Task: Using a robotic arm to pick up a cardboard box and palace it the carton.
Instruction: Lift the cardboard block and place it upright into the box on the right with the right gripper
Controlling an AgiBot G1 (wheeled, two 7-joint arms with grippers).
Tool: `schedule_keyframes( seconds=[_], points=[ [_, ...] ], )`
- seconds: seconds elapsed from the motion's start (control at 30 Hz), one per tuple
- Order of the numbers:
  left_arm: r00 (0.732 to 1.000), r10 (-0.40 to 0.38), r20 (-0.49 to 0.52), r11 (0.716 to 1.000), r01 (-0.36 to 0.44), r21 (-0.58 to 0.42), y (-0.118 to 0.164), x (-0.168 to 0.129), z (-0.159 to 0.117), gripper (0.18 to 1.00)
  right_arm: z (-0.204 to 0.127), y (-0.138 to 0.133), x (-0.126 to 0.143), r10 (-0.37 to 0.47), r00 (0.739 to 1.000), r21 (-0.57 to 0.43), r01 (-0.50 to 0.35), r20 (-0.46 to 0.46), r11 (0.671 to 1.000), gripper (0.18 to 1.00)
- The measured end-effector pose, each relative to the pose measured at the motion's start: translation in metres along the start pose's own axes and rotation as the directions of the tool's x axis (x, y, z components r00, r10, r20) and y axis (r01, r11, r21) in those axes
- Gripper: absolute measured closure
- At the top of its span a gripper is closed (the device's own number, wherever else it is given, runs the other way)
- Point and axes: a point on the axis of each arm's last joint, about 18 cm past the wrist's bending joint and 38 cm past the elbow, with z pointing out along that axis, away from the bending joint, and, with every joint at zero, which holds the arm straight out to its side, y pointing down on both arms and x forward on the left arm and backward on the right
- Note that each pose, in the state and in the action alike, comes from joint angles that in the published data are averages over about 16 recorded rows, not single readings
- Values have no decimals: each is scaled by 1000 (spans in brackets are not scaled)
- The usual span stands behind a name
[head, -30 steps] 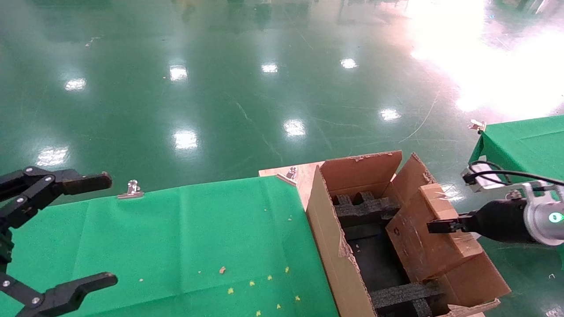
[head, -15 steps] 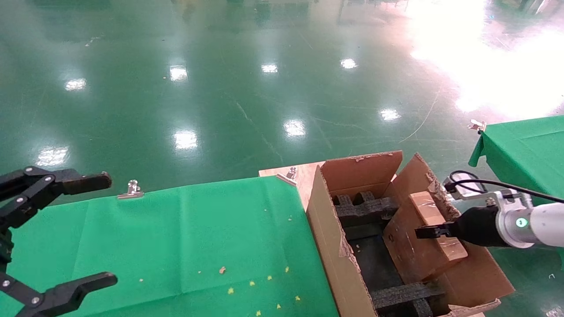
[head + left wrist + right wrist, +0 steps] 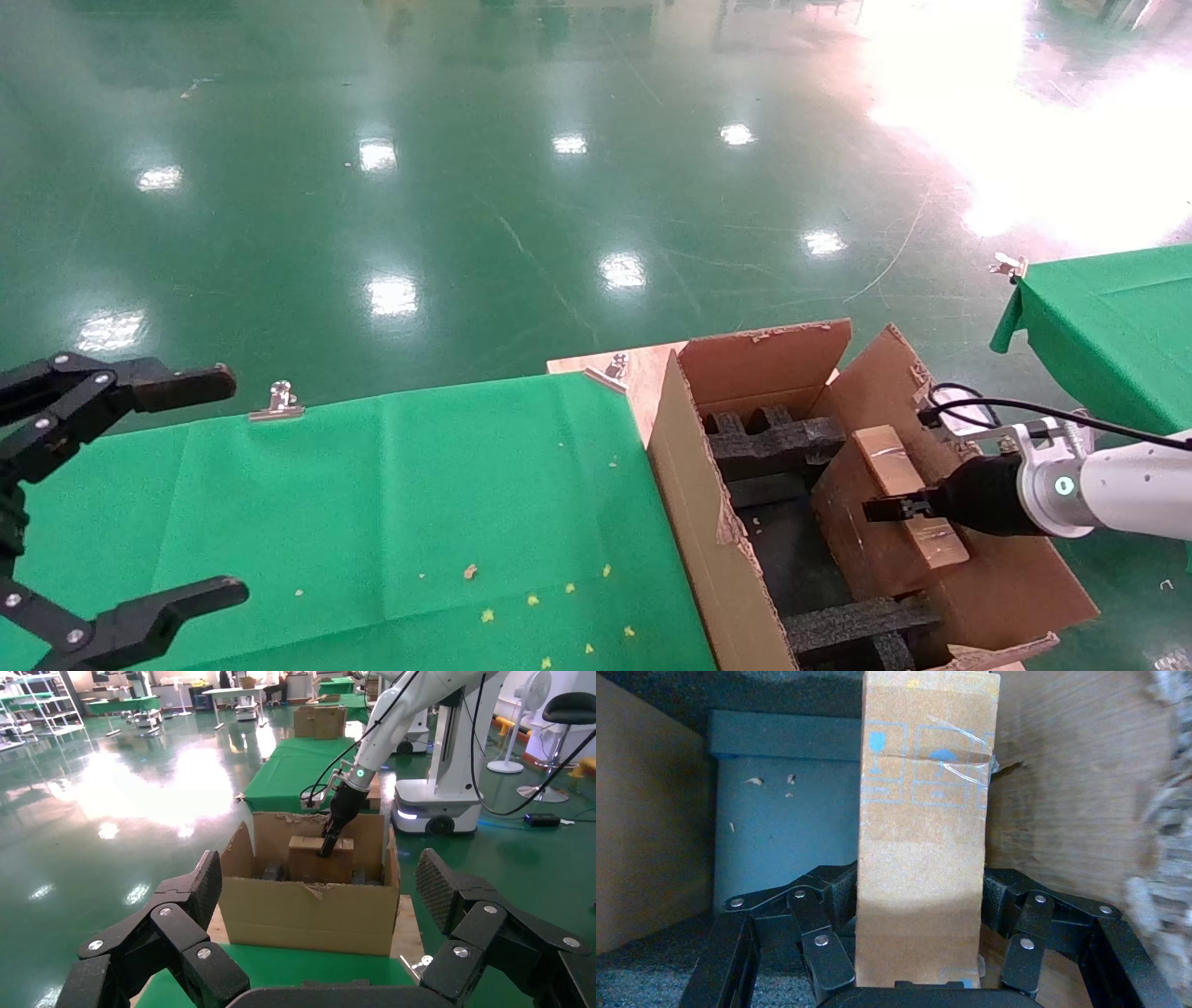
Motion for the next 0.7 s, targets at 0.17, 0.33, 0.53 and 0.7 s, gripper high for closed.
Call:
schedule_keyframes(
  seconds=[0.17,0.33,0.53,0.7],
  points=[
    [1000,0,0,1000,0,0,0,0,0,184,8,3,-2,-7,1000,-14,7,10,1000,878],
    [1000,0,0,1000,0,0,0,0,0,184,13,5,-3,-12,1000,-23,12,20,1000,878],
    [1000,0,1,1000,0,0,0,0,0,184,15,6,-5,-14,1000,-27,14,27,1000,868],
    [1000,0,1,1000,0,0,0,0,0,184,14,5,-4,-13,1000,-26,14,27,1000,839]
  ],
)
